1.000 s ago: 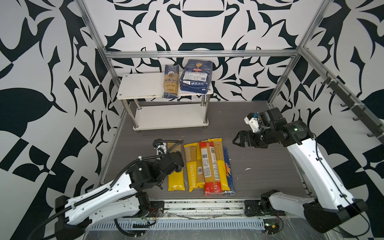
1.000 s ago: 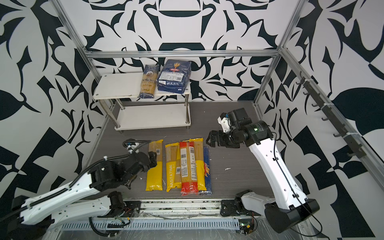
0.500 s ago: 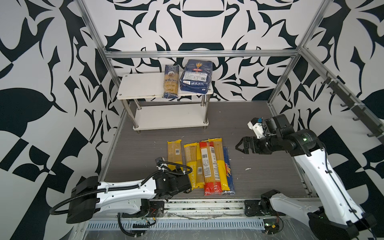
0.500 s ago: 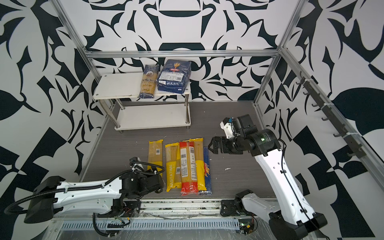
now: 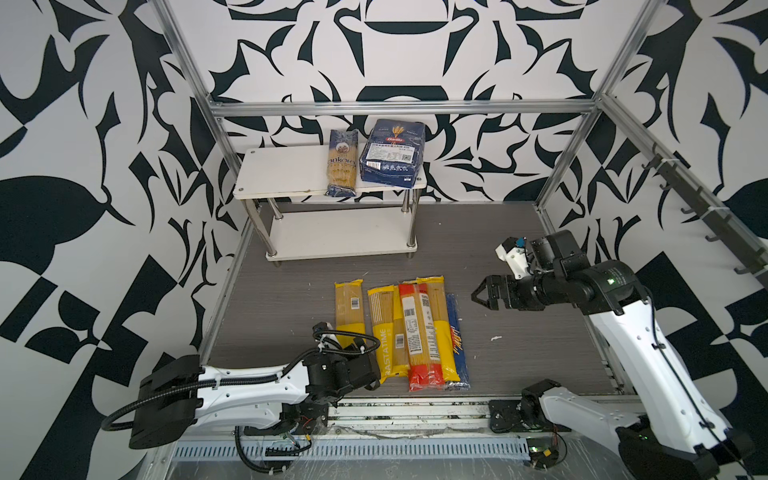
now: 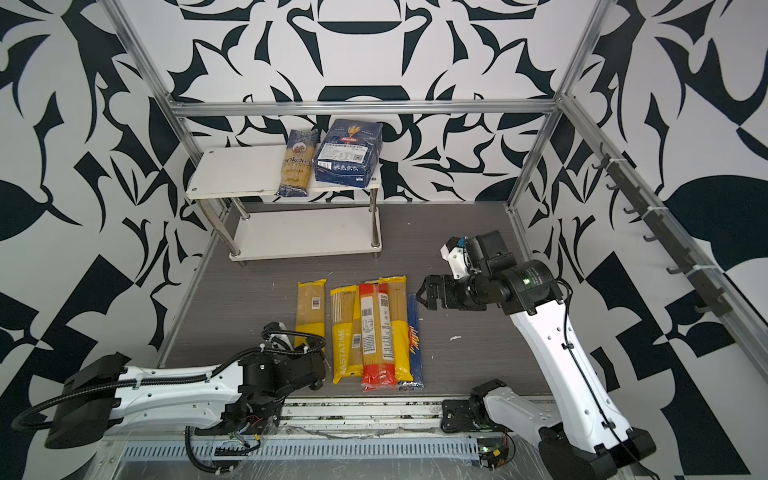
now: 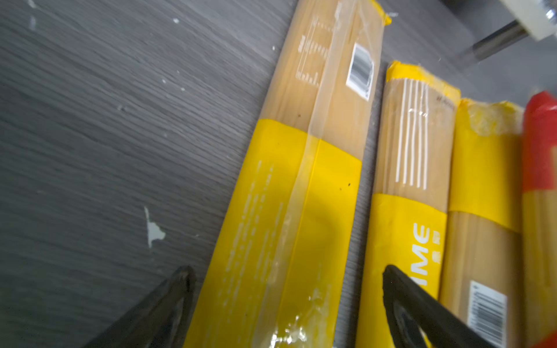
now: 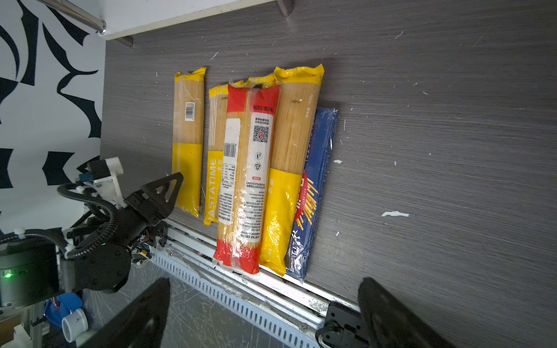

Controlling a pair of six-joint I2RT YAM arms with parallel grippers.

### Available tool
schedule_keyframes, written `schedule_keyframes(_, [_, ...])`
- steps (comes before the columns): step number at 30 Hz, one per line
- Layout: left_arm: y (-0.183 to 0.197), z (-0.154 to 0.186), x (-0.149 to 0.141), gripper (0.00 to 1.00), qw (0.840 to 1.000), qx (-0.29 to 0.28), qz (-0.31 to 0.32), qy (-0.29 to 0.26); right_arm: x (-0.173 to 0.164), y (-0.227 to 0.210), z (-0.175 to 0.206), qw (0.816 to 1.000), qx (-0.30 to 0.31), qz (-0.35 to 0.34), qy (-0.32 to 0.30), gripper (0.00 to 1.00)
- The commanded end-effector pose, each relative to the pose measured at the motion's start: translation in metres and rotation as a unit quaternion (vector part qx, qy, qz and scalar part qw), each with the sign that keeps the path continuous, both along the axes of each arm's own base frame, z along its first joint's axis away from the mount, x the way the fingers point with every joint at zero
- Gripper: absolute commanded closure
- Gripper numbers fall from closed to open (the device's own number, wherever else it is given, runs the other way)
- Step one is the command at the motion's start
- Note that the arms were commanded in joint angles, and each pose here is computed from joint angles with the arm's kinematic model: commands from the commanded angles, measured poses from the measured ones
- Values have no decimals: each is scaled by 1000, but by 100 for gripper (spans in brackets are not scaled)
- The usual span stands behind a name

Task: Arrange pasta packages on shelves
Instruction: Pick up the pasta bag from the center of the table.

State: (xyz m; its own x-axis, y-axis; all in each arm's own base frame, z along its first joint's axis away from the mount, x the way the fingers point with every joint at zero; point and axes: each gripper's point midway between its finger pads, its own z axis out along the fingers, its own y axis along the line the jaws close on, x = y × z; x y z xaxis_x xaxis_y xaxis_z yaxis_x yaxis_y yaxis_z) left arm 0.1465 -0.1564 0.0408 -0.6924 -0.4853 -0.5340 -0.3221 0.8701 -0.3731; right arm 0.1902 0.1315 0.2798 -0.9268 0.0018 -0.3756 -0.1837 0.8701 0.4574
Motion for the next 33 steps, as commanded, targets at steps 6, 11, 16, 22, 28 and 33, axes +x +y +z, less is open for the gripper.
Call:
schedule_keyframes(6, [-7,-16,-7,1,999,29,-13,34,-5,5,2,1000,15,11,4,0])
schedule_keyframes(11, [-10,-29,-11,1,996,50,-29,61,-9,5,-1,1000,17,14,8,0])
schedule_keyframes(16, [-12,-46,-19,0,991,80,-46,97,-14,3,-4,1000,15,14,10,0])
schedule_keyframes(22, [-12,-75,-32,0,982,95,-54,157,-20,1,-3,1000,15,15,10,0])
schedule_keyframes(28, [-25,-102,-44,0,975,79,-70,197,-25,-1,-3,1000,12,14,10,0])
schedule_keyframes(33, [-28,-123,-55,8,970,59,-67,226,-27,1,6,1000,24,19,7,0])
